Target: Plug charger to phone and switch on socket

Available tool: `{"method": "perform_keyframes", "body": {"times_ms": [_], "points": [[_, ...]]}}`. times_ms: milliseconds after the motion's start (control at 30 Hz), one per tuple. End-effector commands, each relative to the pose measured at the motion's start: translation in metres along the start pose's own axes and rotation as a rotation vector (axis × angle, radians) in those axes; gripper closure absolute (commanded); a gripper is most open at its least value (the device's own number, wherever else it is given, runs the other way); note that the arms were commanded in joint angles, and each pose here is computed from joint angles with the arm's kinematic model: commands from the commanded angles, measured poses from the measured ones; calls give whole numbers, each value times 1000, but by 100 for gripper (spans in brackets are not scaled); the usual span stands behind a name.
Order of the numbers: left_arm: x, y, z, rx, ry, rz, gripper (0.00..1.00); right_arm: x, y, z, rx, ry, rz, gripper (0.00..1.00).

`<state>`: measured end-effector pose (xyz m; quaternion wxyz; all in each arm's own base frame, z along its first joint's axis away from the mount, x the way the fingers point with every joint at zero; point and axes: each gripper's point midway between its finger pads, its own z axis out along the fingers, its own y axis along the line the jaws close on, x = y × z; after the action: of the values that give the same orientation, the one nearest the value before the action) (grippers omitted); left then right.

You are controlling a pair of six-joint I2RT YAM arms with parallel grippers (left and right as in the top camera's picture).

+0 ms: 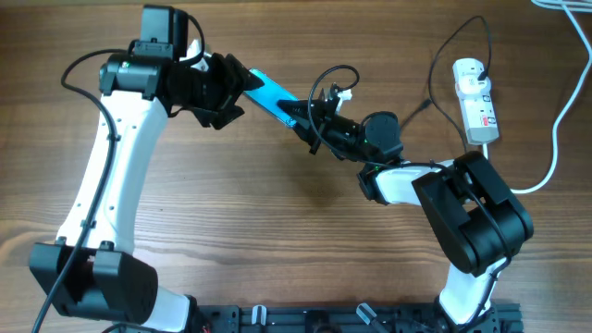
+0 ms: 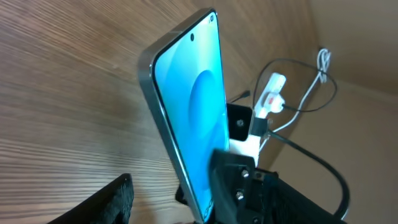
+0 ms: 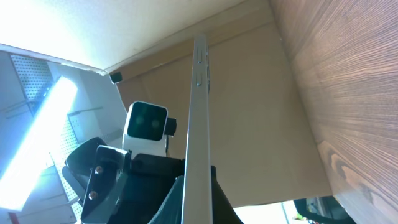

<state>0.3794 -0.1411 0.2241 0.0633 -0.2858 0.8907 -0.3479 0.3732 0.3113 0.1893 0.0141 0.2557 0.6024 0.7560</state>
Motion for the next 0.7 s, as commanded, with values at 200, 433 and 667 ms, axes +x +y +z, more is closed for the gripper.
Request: {"method": "perform_keyframes", "body": {"times_ms": [200, 433, 667], "points": [[-2, 5, 41, 52, 9, 26, 60, 2, 18, 5, -50, 7, -33, 96], [-10, -3, 43, 77, -34, 63, 68, 1, 18, 5, -50, 3, -32, 96], [-4, -7, 54, 68, -52, 101, 69, 1, 18, 5, -53, -1, -32, 96]]}}
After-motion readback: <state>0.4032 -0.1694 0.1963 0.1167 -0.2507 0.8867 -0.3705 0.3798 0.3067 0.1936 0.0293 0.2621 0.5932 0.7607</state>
